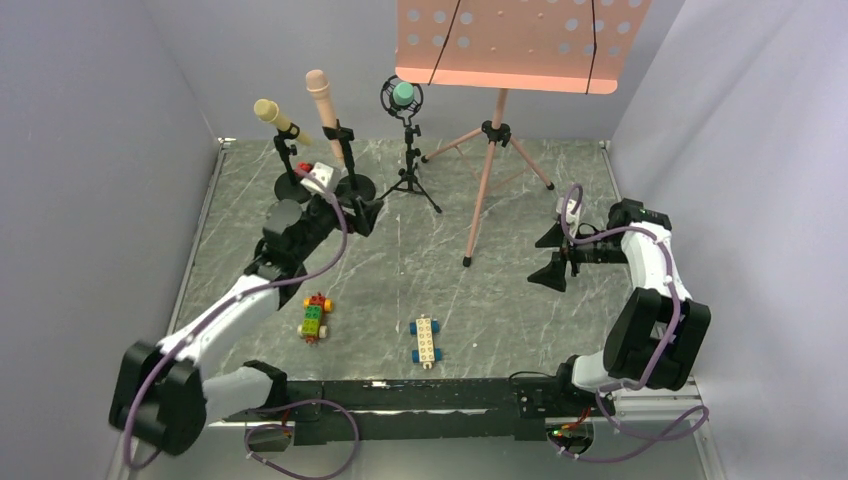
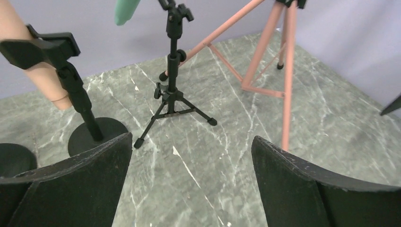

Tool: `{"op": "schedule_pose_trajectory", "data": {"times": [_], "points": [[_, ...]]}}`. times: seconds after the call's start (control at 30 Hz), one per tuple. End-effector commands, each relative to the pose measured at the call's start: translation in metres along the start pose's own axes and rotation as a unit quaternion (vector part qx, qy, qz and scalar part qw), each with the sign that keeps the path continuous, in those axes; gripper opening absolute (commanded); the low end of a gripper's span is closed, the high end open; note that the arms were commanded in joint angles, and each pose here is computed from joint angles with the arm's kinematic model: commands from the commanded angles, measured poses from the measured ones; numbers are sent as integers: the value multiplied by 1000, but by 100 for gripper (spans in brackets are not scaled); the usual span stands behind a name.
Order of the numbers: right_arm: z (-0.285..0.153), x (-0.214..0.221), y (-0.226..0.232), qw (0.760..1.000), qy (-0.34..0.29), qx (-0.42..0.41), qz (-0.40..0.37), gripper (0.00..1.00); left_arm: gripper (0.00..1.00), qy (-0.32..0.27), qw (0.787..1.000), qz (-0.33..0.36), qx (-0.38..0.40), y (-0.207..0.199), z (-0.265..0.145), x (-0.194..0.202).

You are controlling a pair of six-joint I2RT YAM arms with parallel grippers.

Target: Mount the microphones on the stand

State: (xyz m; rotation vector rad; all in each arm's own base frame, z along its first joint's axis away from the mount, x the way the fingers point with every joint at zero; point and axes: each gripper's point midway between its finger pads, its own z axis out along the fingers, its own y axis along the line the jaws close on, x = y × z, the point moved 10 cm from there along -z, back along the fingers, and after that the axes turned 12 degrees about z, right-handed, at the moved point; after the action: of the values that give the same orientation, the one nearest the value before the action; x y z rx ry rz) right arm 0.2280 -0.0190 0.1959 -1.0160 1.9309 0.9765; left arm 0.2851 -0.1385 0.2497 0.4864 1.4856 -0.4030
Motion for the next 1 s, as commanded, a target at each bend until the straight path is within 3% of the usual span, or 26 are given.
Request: {"op": "schedule_pose_trajectory", "data": {"times": [0.0,0.2,0.3,0.47,0.6,0.73,0.77,0.8,0.9,0.97], "points": [[-12,-16,4,998,-49,22,-44,100,99,40,999,21,19,-4,-41,-31],[-33,-34,13,992,-105,63,-43,100,99,76,996,-41,-5,19,-98,-44],[-46,-53,14,985,-124,117,-6,100,99,84,990,-89,-68,46,-130,-35],[-69,-81,21,947,-170,268,43,100,99,130,976,-115,-132,48,-151,-8],[-85,-96,32,885,-235,388,101,100,99,165,967,-84,-174,50,-163,4],[-97,-102,31,799,-296,469,232,100,99,130,974,-69,-172,48,-164,0],[-98,-103,33,789,-302,476,243,100,99,127,975,-67,-171,48,-164,-2],[-98,-104,38,796,-300,469,235,100,99,130,974,-67,-171,48,-164,-3],[-90,-107,55,851,-276,407,185,100,99,135,974,-73,-166,47,-164,-3],[-88,-105,57,853,-277,401,187,100,99,129,976,-75,-158,46,-164,-4]]}}
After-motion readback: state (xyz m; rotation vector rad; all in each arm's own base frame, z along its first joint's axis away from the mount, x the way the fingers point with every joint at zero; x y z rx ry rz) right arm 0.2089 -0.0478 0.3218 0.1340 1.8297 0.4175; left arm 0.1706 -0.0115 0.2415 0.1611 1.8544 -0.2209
